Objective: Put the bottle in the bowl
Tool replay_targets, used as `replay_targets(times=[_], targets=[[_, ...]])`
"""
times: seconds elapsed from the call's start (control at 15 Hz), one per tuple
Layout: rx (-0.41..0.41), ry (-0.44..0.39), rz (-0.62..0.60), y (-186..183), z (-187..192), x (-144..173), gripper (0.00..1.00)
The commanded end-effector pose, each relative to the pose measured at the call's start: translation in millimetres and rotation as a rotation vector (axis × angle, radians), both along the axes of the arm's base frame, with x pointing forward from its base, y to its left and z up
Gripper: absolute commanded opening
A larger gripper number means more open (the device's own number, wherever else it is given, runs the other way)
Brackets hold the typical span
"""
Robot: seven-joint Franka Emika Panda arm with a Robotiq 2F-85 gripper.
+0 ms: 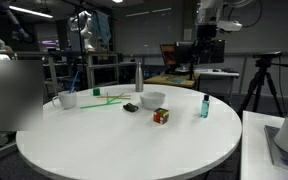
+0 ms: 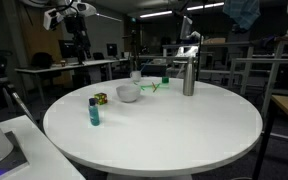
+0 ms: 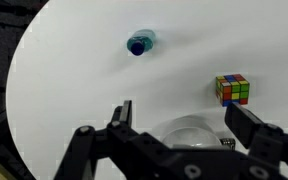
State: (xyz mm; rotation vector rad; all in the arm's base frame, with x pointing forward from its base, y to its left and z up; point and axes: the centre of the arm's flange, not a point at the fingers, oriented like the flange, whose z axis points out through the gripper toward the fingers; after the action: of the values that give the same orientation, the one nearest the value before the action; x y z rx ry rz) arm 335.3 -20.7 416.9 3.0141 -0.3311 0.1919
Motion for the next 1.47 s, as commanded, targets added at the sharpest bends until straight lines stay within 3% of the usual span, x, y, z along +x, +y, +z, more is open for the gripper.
replay_targets(times=[0.0,0.27,0.8,1.07,1.4], targets=[[0.004,0.022,-0.068,-18.1,-48.8,-9.3,1.00],[0.025,0.051,-0.136,-33.5,-71.3,-9.1,1.00],[0.058,0.109,-0.450,-46.0,-103.2,-18.2,1.00],[0.067,0.110,-0.618,-32.8,-101.6,-10.1,1.00],[0.111,0.052,-0.894,14.8,-80.5,-4.6,1.00]])
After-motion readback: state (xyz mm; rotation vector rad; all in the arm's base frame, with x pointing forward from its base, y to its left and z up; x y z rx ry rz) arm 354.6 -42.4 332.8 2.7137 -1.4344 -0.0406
